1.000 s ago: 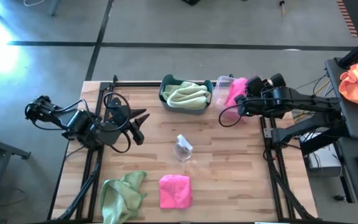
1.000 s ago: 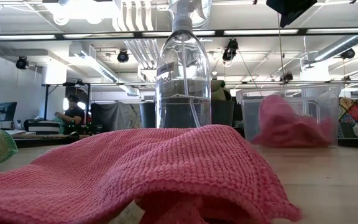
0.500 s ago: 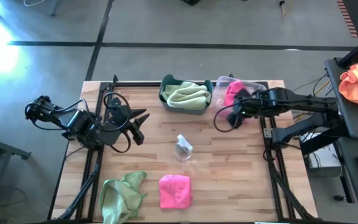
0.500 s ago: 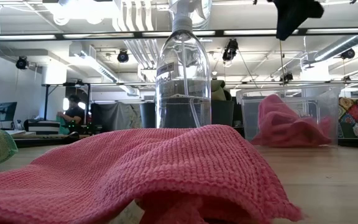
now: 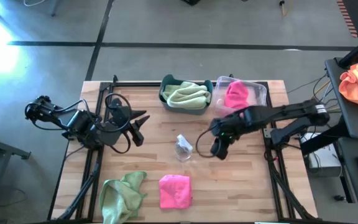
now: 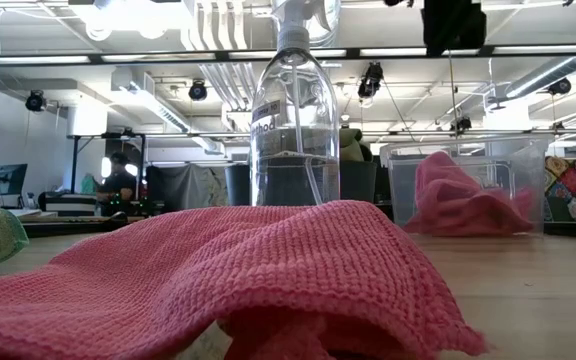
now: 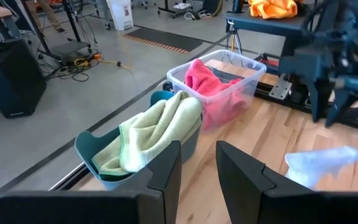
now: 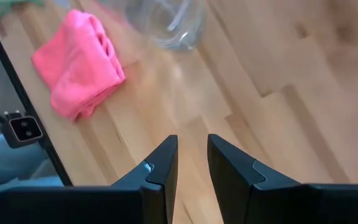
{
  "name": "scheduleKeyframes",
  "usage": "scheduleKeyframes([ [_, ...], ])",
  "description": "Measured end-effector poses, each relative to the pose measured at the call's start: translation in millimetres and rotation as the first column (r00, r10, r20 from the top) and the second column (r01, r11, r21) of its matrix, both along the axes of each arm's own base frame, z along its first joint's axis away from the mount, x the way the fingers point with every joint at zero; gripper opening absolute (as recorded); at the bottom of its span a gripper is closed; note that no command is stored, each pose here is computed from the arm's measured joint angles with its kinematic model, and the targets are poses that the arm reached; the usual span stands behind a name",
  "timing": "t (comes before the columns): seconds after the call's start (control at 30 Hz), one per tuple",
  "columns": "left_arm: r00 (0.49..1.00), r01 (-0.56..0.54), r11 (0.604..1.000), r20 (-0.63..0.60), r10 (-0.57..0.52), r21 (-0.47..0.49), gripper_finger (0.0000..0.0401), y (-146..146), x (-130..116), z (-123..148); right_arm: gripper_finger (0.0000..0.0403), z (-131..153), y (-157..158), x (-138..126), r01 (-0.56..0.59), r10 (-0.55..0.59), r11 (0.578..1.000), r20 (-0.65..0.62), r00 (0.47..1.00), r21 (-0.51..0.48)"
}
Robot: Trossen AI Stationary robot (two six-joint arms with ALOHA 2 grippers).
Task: Sort microfiber towel by color & place in baskets
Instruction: Put the right pink microfiber cloth into the transparent bin
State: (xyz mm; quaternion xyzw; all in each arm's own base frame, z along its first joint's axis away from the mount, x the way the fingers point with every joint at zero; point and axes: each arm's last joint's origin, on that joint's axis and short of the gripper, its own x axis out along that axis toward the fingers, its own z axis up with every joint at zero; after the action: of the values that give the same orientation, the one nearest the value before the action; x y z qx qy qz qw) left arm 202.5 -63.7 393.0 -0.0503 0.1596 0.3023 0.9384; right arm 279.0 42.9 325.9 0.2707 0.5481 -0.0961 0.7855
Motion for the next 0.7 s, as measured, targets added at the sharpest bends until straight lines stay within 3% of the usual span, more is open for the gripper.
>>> scheduleKeyframes([
  [0.3, 0.996, 0.058, 0.998, -0.062, -0.058, -0.013, 0.0086, -0.1, -3.4, -3.5, 0.0079, -44.1, 40.3, 43.6, -0.061, 0.064, 0.995, -0.035, 0.997, 0.083],
  [0.7, 0.989, 0.124, 0.990, -0.076, -0.129, -0.074, 0.0086, -4.1, -3.2, -5.4, 0.0079, -42.0, 84.3, 48.5, -0.090, 0.089, 0.986, 0.015, 0.996, 0.139],
])
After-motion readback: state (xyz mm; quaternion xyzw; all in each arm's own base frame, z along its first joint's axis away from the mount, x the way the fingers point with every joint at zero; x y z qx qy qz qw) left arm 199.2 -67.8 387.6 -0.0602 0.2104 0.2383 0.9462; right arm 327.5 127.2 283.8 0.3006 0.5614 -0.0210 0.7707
